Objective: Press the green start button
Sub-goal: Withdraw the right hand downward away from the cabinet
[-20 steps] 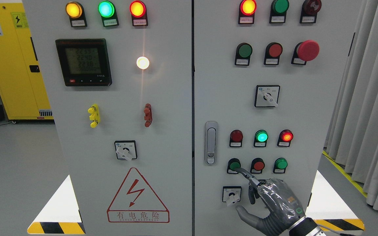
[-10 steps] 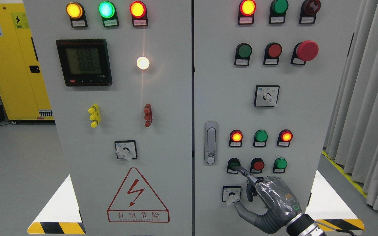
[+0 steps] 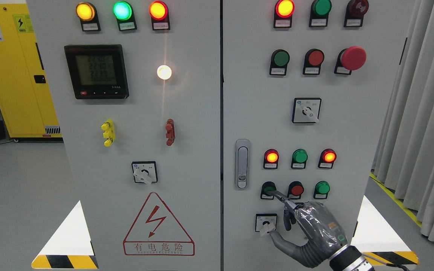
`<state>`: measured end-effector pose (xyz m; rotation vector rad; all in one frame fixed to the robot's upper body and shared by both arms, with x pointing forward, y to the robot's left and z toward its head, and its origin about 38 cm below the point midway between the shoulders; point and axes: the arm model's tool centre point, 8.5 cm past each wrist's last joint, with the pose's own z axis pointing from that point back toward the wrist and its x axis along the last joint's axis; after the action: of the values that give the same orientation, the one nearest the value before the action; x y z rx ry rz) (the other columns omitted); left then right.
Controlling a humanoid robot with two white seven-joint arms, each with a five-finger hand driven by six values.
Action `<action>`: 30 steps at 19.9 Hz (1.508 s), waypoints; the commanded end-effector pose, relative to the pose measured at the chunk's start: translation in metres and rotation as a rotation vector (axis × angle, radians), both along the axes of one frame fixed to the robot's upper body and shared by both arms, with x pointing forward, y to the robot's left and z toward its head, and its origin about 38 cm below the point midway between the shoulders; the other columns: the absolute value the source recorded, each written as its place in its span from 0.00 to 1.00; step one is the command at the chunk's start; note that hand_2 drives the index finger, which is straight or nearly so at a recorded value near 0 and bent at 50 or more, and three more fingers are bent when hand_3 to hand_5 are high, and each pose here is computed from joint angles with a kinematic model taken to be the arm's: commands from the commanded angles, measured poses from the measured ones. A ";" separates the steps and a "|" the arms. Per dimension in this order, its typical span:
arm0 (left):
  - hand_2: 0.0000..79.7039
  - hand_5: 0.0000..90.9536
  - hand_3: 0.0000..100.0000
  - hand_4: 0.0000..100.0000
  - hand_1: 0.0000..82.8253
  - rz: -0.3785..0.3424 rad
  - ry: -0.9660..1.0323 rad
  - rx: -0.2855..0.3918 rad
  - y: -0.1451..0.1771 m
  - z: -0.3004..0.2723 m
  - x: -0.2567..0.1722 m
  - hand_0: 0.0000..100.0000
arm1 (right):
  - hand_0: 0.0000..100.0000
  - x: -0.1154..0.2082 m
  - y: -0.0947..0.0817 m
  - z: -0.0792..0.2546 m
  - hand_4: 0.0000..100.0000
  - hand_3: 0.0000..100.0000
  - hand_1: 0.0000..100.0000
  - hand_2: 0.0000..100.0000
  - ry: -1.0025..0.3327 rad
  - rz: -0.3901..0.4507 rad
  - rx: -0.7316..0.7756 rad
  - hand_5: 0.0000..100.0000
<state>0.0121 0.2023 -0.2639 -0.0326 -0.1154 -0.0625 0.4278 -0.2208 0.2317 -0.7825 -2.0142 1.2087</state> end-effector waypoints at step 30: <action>0.00 0.00 0.00 0.00 0.67 -0.002 -0.053 -0.004 -0.001 0.001 0.027 0.12 | 0.47 -0.110 0.023 -0.066 0.00 0.00 0.51 0.00 0.265 0.353 0.747 0.00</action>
<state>0.0122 0.2023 -0.2639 -0.0326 -0.1154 -0.0626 0.3199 -0.1999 0.1608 0.0596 -2.1617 0.6477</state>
